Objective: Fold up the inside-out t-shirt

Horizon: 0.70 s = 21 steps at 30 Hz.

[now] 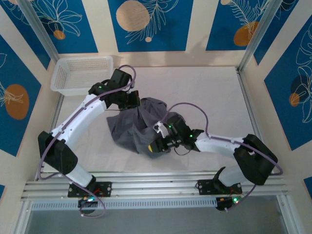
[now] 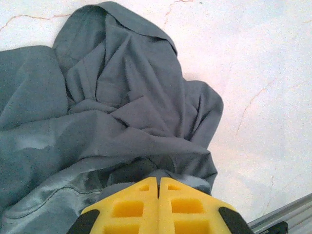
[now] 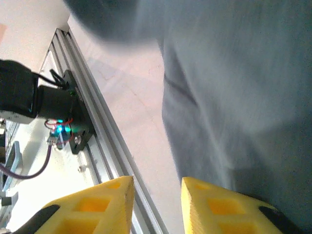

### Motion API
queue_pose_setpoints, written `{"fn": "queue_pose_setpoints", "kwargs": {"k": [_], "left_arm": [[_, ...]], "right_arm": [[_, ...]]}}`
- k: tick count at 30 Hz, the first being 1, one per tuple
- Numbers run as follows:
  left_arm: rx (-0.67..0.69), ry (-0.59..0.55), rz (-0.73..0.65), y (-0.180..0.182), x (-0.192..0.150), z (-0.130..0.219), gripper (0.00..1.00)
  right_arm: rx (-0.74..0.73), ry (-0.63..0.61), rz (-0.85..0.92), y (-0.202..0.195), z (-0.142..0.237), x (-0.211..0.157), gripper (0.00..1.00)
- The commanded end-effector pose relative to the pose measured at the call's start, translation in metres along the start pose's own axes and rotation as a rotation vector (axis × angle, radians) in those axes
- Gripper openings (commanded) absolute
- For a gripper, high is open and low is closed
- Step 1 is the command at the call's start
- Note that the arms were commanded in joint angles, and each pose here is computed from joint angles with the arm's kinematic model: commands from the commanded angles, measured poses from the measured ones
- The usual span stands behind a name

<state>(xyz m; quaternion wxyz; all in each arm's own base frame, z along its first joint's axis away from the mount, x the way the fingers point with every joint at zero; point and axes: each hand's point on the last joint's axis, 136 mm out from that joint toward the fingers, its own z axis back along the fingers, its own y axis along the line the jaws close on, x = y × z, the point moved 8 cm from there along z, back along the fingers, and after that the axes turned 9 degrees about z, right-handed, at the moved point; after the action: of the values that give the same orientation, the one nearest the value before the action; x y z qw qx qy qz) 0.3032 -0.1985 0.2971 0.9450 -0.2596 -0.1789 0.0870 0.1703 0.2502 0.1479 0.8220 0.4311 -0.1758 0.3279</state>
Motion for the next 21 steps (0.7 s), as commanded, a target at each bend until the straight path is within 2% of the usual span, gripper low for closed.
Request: {"fn": "queue_pose_setpoints", "kwargs": {"k": [1,5,10,11,15,17,21], "left_arm": [[-0.028,0.017,-0.027,-0.003,-0.003,0.003,0.0],[-0.031,0.051,-0.032,-0.002,-0.011,-0.007,0.0],[-0.027,0.076,-0.013,-0.001,-0.018,-0.023,0.0],[-0.028,0.081,-0.005,-0.001,-0.019,-0.028,0.06],[-0.056,0.108,-0.003,-0.007,-0.028,-0.052,0.17],[-0.074,0.132,-0.013,-0.015,-0.035,-0.063,0.27],[-0.044,0.1,-0.038,-0.017,-0.033,-0.063,0.35]], "right_arm": [[0.027,-0.089,0.052,0.019,0.02,0.013,0.36],[-0.051,-0.177,0.142,0.025,0.042,0.028,0.48],[-0.102,-0.291,0.152,0.026,0.063,0.065,0.46],[-0.104,-0.297,0.15,0.028,0.063,0.071,0.45],[-0.112,-0.313,0.139,0.027,0.063,0.079,0.45],[-0.127,-0.317,0.119,0.024,0.065,0.077,0.45],[-0.199,-0.325,0.113,0.019,0.077,0.069,0.46]]}}
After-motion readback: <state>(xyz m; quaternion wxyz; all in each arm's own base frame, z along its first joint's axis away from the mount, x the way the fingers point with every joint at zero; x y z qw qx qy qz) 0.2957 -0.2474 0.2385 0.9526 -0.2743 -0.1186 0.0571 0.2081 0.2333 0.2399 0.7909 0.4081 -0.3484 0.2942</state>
